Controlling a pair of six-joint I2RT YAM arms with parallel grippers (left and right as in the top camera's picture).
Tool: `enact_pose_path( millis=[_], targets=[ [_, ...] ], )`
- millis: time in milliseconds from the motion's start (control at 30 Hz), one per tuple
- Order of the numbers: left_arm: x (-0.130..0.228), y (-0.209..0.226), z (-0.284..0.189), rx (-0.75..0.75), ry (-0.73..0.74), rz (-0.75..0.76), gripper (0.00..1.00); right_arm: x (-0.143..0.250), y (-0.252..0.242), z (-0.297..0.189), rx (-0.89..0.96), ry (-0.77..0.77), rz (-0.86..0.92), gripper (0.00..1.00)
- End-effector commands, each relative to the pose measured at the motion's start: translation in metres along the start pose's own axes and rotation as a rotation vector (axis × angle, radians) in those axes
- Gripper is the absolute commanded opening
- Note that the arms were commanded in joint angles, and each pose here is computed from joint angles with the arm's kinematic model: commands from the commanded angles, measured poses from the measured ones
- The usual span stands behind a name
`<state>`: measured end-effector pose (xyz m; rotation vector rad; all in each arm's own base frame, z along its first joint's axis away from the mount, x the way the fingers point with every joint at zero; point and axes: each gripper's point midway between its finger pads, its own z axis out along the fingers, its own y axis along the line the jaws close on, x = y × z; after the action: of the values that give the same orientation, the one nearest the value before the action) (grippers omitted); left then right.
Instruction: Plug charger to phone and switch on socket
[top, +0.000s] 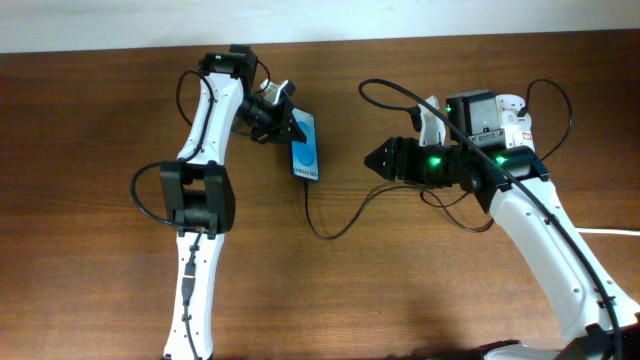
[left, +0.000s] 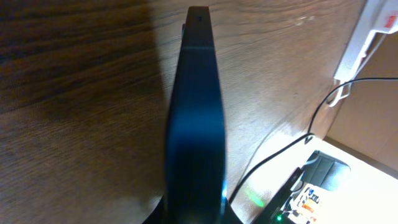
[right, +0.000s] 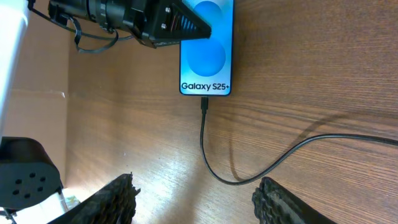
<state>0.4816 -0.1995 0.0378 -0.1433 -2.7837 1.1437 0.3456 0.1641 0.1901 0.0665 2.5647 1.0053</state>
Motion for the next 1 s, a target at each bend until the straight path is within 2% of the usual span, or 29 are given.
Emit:
enact_pose_path(
  millis=[0,100,200,367,467,533,567,767,867,900,967],
  targets=[
    [0.004,0.013,0.012,0.000,0.028,-0.037,0.00,-0.006,0.002,-0.004,0.006,-0.020,-0.022,0.66],
    [0.003,0.016,0.013,-0.009,0.026,-0.035,0.04,-0.005,0.001,-0.004,0.008,-0.017,-0.019,0.66],
    [0.004,0.022,0.013,-0.048,0.030,-0.036,0.12,-0.004,0.001,-0.004,0.010,-0.012,-0.016,0.67],
    [0.006,0.023,0.013,-0.058,0.036,-0.075,0.23,-0.004,0.000,-0.004,0.014,-0.014,-0.016,0.75],
    [0.006,0.032,0.013,-0.110,0.032,-0.124,0.34,-0.004,-0.003,-0.004,0.029,-0.017,-0.017,0.79],
    [0.010,0.041,0.011,-0.166,0.041,-0.141,0.48,-0.003,-0.005,-0.004,0.037,-0.010,-0.030,0.83],
    [0.013,0.048,0.009,-0.209,0.049,-0.148,0.52,-0.002,-0.006,-0.004,0.043,-0.009,-0.031,0.87],
    [0.014,0.071,-0.009,-0.404,0.019,-0.204,0.56,-0.003,-0.008,-0.003,0.053,-0.010,-0.030,0.89],
    [0.007,0.067,-0.033,-0.483,-0.050,-0.227,0.56,-0.003,-0.010,-0.003,0.067,-0.013,-0.028,0.93],
    [0.004,0.063,-0.048,-0.525,-0.088,-0.227,0.56,-0.003,-0.010,-0.003,0.067,-0.014,-0.028,0.99],
    [-0.004,0.047,-0.074,-0.556,-0.183,-0.214,0.56,-0.004,-0.014,-0.004,0.089,-0.022,-0.027,0.98]
  ],
)
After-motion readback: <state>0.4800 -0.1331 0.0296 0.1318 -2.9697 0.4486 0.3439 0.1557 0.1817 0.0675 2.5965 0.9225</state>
